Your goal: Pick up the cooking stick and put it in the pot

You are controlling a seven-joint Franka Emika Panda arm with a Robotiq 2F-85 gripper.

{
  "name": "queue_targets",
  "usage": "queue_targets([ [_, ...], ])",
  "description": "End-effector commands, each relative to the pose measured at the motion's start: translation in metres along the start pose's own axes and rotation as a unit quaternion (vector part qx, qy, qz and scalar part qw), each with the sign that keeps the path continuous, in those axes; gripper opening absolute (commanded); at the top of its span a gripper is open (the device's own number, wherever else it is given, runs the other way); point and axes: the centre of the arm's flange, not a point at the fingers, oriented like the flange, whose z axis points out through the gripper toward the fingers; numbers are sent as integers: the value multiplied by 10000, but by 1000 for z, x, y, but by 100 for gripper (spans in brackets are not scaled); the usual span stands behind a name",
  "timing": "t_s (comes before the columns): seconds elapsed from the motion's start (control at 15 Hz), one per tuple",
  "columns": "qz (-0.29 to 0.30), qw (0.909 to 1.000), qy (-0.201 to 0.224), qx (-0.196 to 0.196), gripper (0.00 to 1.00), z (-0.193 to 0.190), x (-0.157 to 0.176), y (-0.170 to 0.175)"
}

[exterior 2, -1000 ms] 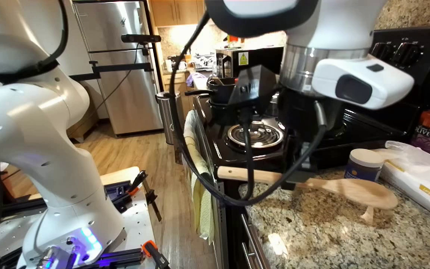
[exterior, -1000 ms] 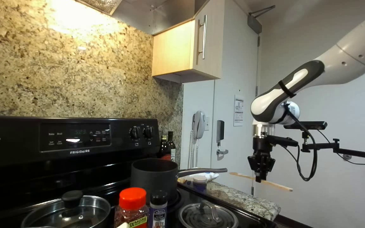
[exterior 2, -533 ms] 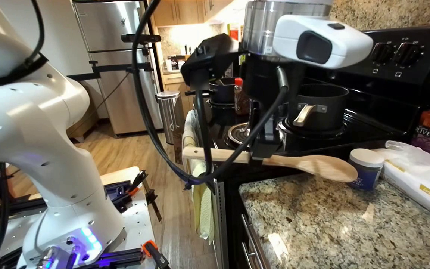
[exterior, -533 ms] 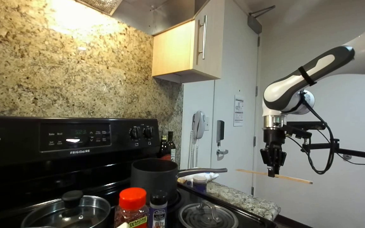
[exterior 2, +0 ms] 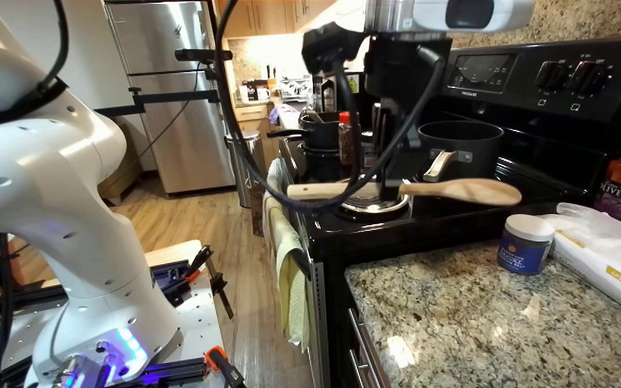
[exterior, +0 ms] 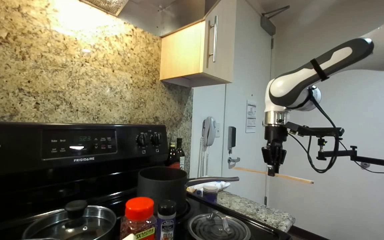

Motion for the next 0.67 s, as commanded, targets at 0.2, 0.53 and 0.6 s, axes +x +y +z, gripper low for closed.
queue_targets([
  [0.2, -1406, 9884, -26, -575, 13, -56, 33, -110],
  [0.53, -1719, 9837, 106, -516, 13, -61, 27, -141],
  [0.6, -1748, 9832, 109, -518, 25, -62, 28, -143],
])
